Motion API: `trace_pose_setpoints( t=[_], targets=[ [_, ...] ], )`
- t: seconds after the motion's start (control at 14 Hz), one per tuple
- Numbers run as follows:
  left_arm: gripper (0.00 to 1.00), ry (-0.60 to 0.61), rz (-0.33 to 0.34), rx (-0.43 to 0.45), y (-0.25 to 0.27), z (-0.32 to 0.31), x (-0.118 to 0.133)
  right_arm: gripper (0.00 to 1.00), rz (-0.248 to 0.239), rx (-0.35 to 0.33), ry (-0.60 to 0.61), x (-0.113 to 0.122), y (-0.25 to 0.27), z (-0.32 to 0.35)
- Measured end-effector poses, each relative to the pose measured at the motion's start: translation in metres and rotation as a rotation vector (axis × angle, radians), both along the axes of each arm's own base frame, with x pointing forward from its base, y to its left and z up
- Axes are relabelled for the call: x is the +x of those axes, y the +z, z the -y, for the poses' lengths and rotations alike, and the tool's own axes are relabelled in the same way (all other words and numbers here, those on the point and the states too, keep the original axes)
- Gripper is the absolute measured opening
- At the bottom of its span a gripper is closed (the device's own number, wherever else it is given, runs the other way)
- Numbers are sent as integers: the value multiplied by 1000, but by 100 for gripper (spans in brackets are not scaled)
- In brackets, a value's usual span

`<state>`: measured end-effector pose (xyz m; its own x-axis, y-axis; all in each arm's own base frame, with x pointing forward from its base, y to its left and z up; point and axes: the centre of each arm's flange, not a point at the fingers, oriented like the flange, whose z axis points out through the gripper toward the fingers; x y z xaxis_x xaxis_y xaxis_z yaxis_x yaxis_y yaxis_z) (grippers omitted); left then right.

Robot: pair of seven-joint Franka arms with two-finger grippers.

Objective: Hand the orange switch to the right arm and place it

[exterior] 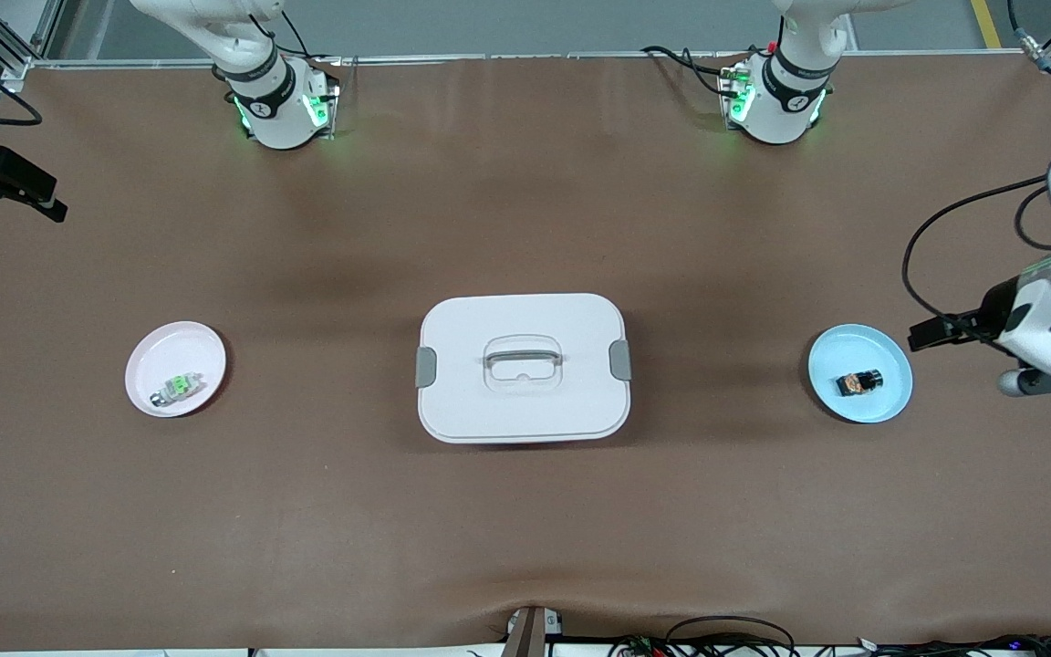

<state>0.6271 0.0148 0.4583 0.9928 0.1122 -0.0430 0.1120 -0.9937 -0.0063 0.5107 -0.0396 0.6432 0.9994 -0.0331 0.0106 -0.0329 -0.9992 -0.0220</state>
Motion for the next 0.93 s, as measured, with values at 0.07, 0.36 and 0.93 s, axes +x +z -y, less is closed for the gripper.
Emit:
trace_pose_setpoints(
  t=[0.07,0.36,0.93],
  targets=[
    [100,-1,8,0,-18,0,-1,100,-1,0,0,0,0,0],
    [100,9,38,2,-75,-8,-7,100,-1,0,0,0,0,0],
    [100,-8,12,47,-193,-36,0,100,-1,0,0,0,0,0]
  ],
)
